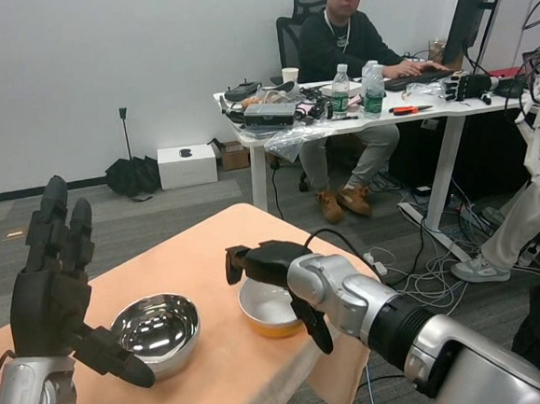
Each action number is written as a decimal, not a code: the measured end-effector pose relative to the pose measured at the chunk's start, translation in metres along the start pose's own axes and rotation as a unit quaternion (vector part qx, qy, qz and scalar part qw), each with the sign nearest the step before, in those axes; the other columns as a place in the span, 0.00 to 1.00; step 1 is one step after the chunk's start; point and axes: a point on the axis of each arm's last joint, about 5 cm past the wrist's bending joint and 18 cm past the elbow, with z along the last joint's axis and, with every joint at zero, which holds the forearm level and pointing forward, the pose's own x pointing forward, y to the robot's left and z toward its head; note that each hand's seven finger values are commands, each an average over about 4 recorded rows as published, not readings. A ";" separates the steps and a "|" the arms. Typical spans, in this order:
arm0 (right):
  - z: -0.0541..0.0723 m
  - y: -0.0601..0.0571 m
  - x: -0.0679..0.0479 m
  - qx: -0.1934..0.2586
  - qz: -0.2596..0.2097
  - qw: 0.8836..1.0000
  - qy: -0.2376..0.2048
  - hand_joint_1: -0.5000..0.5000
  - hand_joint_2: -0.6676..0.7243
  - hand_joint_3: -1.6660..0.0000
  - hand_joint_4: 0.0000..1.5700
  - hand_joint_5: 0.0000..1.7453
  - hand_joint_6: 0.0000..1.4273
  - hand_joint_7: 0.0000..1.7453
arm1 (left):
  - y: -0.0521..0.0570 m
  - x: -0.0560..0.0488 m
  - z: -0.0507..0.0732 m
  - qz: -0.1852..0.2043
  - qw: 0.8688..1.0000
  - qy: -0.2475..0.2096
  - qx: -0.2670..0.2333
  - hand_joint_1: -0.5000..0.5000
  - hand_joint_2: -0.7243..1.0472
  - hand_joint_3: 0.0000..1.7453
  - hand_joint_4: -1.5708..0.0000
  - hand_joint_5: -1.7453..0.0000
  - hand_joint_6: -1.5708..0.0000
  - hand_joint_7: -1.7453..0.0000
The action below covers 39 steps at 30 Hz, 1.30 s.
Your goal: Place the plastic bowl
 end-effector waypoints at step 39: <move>-0.075 -0.017 -0.072 0.529 -0.383 0.729 -0.205 0.08 0.95 1.00 0.00 0.00 0.00 0.00 | 0.000 0.002 0.001 0.001 1.000 -0.005 -0.001 0.00 0.00 0.03 1.00 1.00 1.00 0.96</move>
